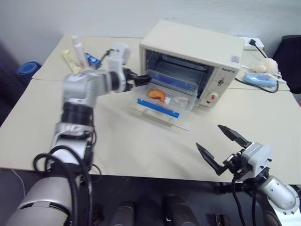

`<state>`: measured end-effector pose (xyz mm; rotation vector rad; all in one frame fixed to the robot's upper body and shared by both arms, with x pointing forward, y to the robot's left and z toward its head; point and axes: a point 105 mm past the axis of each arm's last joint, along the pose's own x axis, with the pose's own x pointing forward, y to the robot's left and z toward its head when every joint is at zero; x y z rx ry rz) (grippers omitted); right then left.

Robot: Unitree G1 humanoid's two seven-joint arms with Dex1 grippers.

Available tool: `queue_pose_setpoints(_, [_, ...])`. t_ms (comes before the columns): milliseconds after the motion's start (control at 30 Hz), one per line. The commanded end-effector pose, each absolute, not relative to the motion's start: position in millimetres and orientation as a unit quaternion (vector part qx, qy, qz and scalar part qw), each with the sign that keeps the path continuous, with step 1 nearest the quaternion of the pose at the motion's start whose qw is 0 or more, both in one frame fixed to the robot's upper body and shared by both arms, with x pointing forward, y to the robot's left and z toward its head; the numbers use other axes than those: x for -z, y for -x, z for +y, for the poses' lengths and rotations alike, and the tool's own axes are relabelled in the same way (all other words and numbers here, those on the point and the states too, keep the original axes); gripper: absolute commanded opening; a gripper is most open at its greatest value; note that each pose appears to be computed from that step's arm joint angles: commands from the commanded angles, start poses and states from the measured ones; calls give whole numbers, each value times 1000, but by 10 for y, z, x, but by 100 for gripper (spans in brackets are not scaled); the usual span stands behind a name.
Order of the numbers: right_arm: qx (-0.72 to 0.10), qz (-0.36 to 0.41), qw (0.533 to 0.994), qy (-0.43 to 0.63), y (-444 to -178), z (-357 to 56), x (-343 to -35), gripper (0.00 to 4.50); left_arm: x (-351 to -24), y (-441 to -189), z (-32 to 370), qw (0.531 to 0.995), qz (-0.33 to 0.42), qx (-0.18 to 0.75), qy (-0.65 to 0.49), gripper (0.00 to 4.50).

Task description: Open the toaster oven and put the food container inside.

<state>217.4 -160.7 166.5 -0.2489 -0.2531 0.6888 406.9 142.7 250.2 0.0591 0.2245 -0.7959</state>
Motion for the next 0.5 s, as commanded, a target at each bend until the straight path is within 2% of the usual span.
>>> queue_pose_setpoints(33, [-389, -100, 909, 114, -2157, -1430, -1676, 321, -2501, -3828, 1633, 882, 68, 456, -95, 334])
queue_pose_setpoints(200, [-427, -51, 894, 127, -2342, -1230, -1570, 146, -2033, -3591, 1767, 832, 80, 528, -152, 178])
queue_pose_setpoints(333, [-430, -28, 890, 148, -2573, -1155, -1423, 4, -1835, -3553, 1515, 805, 53, 571, -152, 49])
queue_pose_setpoints(400, [-423, -30, 893, 150, -2698, -1133, -1411, 0, -1824, -3623, 1406, 810, 38, 567, -144, 4])
queue_pose_setpoints(500, [-419, -43, 895, 148, -2887, -1032, -1456, 0, -1818, -3767, 1258, 824, 18, 550, -131, 4])
